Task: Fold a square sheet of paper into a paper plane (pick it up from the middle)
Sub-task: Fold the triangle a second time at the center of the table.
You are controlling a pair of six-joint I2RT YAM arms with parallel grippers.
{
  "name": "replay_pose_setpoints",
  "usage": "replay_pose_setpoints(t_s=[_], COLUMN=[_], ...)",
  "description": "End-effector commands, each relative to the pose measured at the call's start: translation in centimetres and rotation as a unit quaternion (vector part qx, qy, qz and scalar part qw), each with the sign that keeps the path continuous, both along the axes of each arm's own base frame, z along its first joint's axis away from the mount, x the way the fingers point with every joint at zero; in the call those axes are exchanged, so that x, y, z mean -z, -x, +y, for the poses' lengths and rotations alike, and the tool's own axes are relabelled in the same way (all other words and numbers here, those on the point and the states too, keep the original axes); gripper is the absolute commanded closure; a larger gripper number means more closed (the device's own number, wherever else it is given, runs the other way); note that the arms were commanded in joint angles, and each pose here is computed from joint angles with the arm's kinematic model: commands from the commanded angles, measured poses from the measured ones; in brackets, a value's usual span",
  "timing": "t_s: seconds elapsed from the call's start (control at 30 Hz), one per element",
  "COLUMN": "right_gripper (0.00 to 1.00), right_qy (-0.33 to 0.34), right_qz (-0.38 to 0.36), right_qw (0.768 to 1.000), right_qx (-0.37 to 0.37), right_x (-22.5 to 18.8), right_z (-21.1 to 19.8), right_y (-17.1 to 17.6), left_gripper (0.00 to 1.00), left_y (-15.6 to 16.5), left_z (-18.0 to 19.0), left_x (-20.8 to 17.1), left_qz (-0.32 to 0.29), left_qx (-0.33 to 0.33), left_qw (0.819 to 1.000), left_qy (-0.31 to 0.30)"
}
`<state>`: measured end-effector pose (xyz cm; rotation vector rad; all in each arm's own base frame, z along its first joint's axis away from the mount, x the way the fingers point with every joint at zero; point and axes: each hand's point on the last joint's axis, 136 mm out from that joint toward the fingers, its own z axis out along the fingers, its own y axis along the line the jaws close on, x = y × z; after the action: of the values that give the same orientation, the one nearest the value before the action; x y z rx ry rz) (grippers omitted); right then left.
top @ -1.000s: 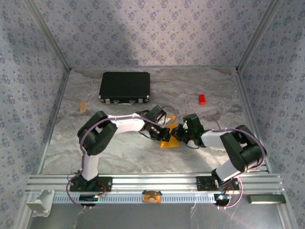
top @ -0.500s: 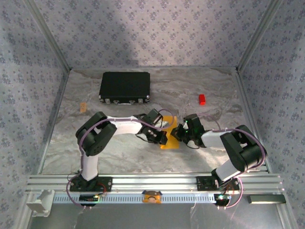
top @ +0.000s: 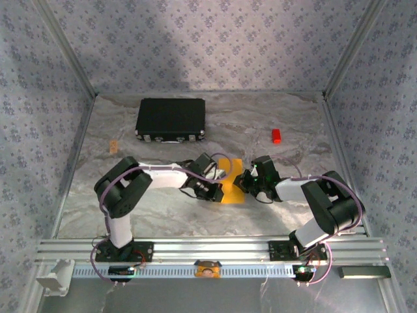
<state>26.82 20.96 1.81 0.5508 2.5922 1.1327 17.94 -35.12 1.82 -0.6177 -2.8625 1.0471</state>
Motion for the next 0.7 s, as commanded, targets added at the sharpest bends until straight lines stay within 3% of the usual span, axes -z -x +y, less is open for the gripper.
replay_pose_setpoints(t_s=[0.0,0.3,0.67], right_gripper=[0.99,0.99,0.99], right_qy=[0.067,0.066,0.068], right_qz=[0.065,0.064,0.062], right_qw=[0.995,0.996,0.996], right_qx=[0.024,0.02,0.018], right_x=[3.8,3.7,3.6], right_z=[-3.0,-2.7,-2.6], right_y=[2.5,2.4,2.4], left_gripper=[1.0,1.0,1.0], left_y=[2.2,-0.3,-4.9], left_z=[3.0,1.5,-2.2], left_x=[1.6,-4.1,-5.6], left_qz=[0.031,-0.052,-0.042], left_qx=[-0.01,-0.021,-0.039], left_qw=[0.998,0.998,0.996], left_qy=[-0.046,0.019,0.069])
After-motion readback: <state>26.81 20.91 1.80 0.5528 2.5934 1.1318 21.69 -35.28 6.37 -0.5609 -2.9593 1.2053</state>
